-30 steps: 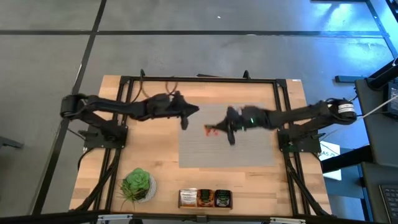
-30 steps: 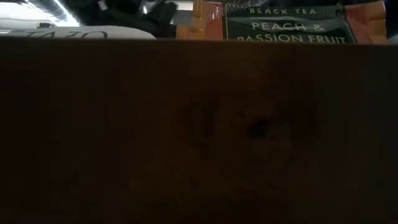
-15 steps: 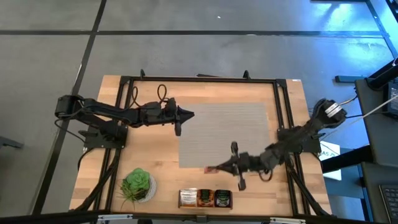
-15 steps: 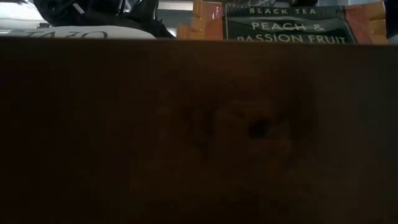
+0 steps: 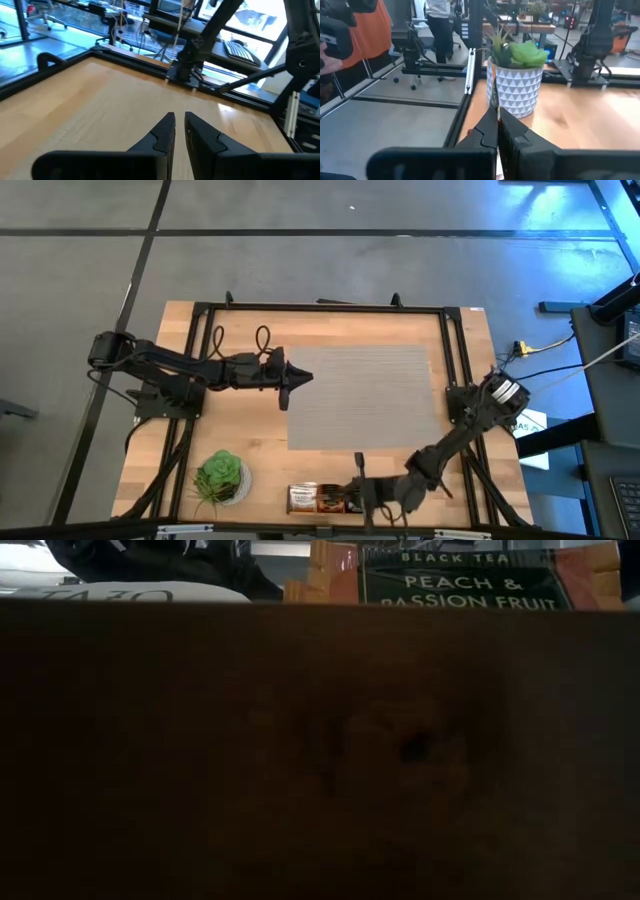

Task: Pick & Place Tea
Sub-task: Put the orange tea bag into the middle section of the wooden organizer

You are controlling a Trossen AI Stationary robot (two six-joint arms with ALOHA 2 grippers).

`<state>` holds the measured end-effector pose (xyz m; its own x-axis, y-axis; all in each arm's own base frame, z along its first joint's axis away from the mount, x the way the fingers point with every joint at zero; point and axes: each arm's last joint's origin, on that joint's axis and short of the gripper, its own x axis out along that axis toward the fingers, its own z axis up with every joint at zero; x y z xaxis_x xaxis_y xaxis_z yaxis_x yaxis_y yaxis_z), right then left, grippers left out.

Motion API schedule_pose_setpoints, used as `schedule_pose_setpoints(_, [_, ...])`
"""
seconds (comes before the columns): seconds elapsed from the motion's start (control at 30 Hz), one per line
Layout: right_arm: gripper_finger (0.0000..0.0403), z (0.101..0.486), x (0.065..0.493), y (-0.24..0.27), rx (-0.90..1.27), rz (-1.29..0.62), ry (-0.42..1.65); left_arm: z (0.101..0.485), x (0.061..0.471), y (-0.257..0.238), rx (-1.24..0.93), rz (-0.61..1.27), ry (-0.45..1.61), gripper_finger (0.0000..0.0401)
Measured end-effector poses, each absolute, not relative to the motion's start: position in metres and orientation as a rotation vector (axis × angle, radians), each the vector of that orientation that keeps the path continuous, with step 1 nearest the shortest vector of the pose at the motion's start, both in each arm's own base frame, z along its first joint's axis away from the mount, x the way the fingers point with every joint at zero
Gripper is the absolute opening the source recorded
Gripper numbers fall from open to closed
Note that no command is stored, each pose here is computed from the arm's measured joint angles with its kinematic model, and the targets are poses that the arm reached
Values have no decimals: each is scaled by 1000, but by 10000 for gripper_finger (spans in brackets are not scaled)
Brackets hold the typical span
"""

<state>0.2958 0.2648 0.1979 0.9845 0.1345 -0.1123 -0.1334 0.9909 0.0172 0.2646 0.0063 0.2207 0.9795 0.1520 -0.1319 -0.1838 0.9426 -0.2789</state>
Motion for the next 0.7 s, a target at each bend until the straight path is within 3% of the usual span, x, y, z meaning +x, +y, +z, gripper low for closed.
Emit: schedule_pose_setpoints(0.7, [4,150,282,298,137,-30,194,218,264,-15,-284,87,149,38])
